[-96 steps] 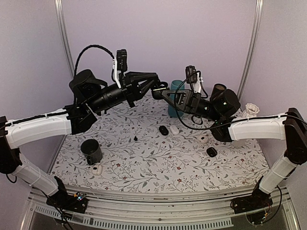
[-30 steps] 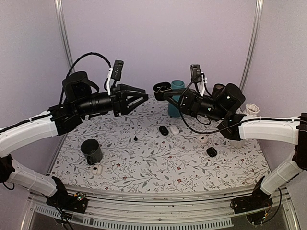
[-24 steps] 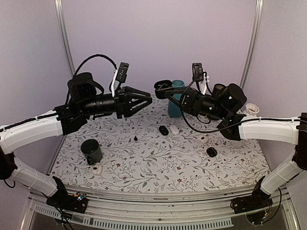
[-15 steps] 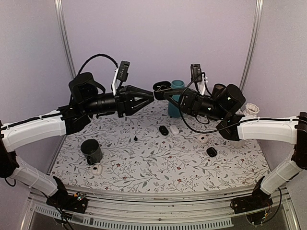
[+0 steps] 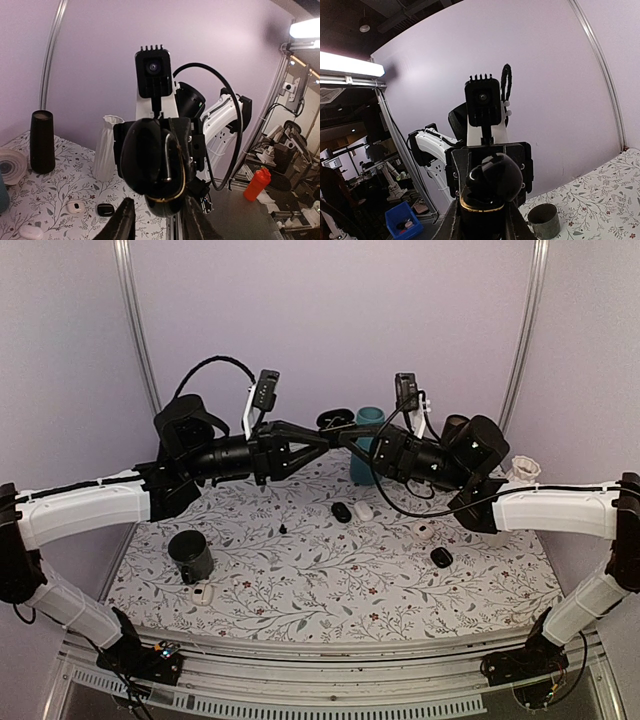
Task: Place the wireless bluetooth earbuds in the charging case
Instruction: Adjust the charging case.
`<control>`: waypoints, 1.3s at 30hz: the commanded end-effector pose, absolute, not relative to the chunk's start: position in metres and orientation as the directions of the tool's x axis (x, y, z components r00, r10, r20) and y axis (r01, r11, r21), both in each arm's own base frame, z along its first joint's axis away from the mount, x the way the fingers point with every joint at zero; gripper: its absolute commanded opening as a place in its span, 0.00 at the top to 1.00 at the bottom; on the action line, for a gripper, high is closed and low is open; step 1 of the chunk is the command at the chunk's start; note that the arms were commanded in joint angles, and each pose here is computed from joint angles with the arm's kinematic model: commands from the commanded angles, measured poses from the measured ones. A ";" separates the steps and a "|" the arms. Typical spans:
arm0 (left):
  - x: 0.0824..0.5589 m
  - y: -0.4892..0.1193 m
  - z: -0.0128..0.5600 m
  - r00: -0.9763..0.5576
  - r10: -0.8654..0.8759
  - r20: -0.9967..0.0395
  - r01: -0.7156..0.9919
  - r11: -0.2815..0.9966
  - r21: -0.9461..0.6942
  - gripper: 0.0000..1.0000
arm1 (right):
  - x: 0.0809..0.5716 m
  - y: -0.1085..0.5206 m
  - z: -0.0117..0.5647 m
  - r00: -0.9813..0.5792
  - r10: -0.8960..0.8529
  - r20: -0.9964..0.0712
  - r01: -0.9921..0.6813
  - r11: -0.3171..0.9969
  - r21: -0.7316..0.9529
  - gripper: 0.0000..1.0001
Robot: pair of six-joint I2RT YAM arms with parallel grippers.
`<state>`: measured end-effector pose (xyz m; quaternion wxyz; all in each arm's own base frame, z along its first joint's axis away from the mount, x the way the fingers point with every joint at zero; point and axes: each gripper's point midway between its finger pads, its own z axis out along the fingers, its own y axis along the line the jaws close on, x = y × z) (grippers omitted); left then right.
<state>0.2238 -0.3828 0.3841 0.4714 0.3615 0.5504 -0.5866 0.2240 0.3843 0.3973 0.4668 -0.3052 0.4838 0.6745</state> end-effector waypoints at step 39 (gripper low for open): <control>0.217 -0.391 0.399 -0.262 -0.219 -0.940 0.962 0.017 -0.272 0.69 | 0.232 0.391 0.409 -0.398 0.357 -0.845 -0.913 -0.068 0.401 0.96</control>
